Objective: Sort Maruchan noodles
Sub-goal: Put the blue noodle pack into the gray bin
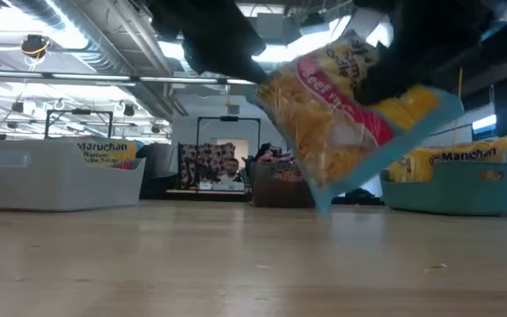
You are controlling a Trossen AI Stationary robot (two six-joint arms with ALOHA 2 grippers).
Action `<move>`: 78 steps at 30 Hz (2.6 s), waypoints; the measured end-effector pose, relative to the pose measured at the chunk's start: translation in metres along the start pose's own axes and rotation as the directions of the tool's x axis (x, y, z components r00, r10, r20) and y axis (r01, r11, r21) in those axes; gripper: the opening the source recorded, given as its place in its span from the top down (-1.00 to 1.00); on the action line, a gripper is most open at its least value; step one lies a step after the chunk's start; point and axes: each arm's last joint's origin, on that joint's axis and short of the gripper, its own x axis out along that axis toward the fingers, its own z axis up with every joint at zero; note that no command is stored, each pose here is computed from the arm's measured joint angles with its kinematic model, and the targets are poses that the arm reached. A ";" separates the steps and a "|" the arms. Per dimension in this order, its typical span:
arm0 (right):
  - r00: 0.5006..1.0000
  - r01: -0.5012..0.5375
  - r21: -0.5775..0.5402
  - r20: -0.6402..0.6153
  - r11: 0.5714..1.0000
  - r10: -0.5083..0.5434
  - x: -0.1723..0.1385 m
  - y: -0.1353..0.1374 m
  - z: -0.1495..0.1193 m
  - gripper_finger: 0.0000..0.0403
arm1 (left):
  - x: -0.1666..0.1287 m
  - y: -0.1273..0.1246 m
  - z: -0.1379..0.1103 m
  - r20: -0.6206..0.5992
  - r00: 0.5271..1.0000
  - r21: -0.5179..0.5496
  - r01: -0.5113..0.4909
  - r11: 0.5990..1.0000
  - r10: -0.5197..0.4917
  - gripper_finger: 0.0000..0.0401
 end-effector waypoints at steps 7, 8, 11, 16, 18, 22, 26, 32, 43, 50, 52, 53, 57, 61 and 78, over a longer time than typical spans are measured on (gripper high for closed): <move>0.996 0.046 -0.131 -0.069 0.990 -0.056 -0.011 0.003 0.024 0.59 | 0.001 0.006 0.003 0.032 0.998 -0.005 -0.048 0.999 0.048 -0.21; 0.995 0.047 -0.145 -0.075 0.988 -0.058 -0.011 0.004 0.025 0.59 | 0.001 0.005 0.004 0.038 0.998 -0.004 -0.043 0.999 0.043 -0.21; 0.995 0.045 -0.164 -0.076 0.985 -0.058 -0.012 0.004 0.026 0.59 | 0.002 0.006 0.005 0.039 0.999 -0.006 -0.038 0.999 0.038 -0.21; 0.994 0.044 -0.177 -0.087 0.983 -0.060 -0.012 0.004 0.024 0.59 | 0.001 0.011 0.010 0.074 0.996 -0.029 -0.040 0.999 0.042 -0.22; 0.994 0.040 -0.184 -0.091 0.982 -0.057 -0.012 0.004 0.024 0.59 | 0.002 0.013 0.012 0.093 0.995 -0.040 -0.027 0.999 0.030 -0.25; 0.995 0.035 -0.197 -0.081 0.980 -0.052 -0.012 0.004 0.025 0.59 | 0.004 0.022 0.018 0.119 0.992 -0.070 0.060 0.996 -0.052 -0.37; 0.997 0.037 -0.226 -0.051 0.973 -0.050 -0.012 0.005 0.028 0.59 | 0.012 0.032 0.017 0.098 0.989 -0.122 0.126 0.985 -0.114 -0.45; 0.999 0.046 -0.256 -0.009 0.966 -0.050 -0.010 0.003 0.034 0.59 | 0.031 0.033 0.008 0.063 0.971 -0.150 0.238 0.960 -0.231 -0.46; 0.999 0.048 -0.237 0.022 0.970 -0.044 -0.009 0.001 0.038 0.52 | 0.034 0.034 0.007 0.070 0.979 -0.143 0.201 0.969 -0.193 -0.02; 0.998 -0.002 -0.242 -0.069 0.970 -0.015 -0.017 0.002 0.040 0.02 | 0.034 0.033 0.006 0.067 0.979 -0.140 0.200 0.970 -0.193 0.12; 0.992 0.002 -0.223 -0.126 0.975 -0.030 -0.027 0.002 0.044 -0.09 | 0.034 0.031 0.004 0.050 0.980 -0.138 0.197 0.971 -0.192 0.12; 0.987 0.008 -0.217 -0.157 0.976 -0.043 -0.035 0.003 0.044 -0.14 | 0.034 0.030 0.003 0.037 0.981 -0.136 0.196 0.971 -0.193 0.12; 0.974 0.062 -0.233 -0.197 0.971 -0.110 -0.060 0.009 0.029 -0.24 | 0.029 0.019 -0.002 -0.010 0.979 -0.118 0.201 0.973 -0.203 0.12; 0.985 0.133 -0.198 -0.084 0.971 -0.152 -0.070 0.013 0.005 -0.27 | 0.026 0.006 -0.008 -0.022 0.985 -0.083 0.167 0.982 -0.170 0.12; 0.911 0.005 0.070 0.412 0.998 -0.034 -0.034 -0.023 -0.068 -0.28 | 0.008 -0.011 -0.046 0.476 0.879 -0.111 0.068 0.992 -0.007 0.13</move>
